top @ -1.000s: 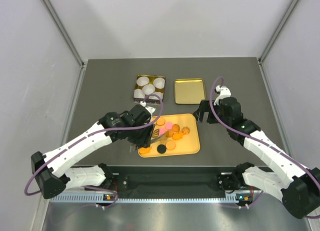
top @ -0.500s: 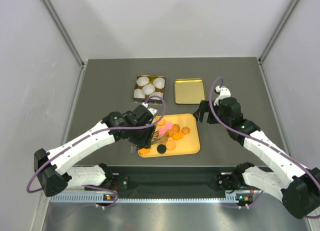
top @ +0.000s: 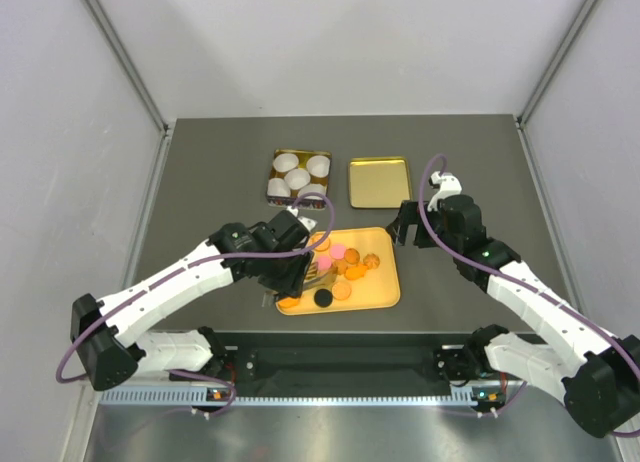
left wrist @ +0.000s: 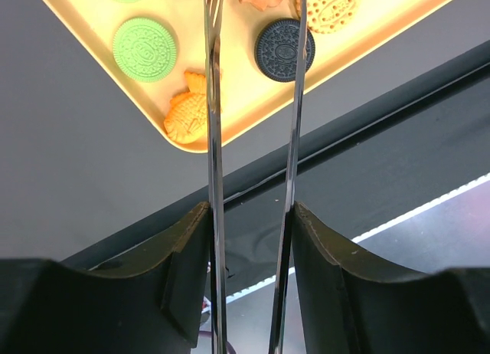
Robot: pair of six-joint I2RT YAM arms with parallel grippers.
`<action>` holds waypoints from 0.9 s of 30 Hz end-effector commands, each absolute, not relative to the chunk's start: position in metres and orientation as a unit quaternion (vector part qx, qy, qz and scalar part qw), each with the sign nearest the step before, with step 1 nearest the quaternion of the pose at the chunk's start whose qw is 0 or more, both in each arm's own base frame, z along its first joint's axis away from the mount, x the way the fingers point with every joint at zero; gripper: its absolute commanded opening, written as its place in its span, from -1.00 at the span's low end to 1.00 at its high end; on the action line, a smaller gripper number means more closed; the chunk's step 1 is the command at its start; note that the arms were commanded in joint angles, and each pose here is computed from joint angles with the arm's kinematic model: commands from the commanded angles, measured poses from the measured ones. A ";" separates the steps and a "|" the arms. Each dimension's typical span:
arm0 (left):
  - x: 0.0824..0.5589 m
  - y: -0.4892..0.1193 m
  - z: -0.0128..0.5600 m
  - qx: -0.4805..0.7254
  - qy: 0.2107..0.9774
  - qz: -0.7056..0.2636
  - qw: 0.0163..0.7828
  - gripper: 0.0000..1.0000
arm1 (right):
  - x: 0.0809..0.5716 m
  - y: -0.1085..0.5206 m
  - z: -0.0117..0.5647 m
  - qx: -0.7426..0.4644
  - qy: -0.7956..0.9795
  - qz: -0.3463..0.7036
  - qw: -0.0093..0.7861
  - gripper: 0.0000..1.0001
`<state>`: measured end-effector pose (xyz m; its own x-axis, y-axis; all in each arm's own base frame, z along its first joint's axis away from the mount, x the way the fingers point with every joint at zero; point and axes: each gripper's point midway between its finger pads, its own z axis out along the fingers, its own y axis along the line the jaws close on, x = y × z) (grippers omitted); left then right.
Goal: Pack the cookies
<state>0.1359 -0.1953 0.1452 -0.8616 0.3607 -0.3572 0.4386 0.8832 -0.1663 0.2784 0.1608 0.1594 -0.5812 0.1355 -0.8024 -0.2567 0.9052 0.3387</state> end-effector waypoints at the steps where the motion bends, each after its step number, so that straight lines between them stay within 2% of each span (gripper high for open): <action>1: 0.133 -0.204 0.145 0.223 0.952 -0.140 0.155 -0.02 | 0.285 0.158 0.169 -0.032 0.851 0.215 0.478 0.99; 9: 0.132 -0.205 0.149 0.225 0.950 -0.147 0.158 -0.10 | 0.284 0.158 0.169 -0.033 0.851 0.215 0.479 0.99; 18: 0.144 -0.193 0.156 0.207 0.954 -0.109 0.185 -0.34 | 0.283 0.158 0.170 -0.033 0.850 0.217 0.480 0.99; 27: 0.147 -0.195 0.166 0.214 0.949 -0.118 0.200 -0.35 | 0.284 0.158 0.170 -0.033 0.850 0.217 0.479 1.00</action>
<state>0.1411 -0.1931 0.1471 -0.8525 0.3642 -0.3749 0.4393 0.8879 -0.1362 0.2783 0.1607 0.1598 -0.5801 0.1360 -0.8031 -0.2571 0.9050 0.3390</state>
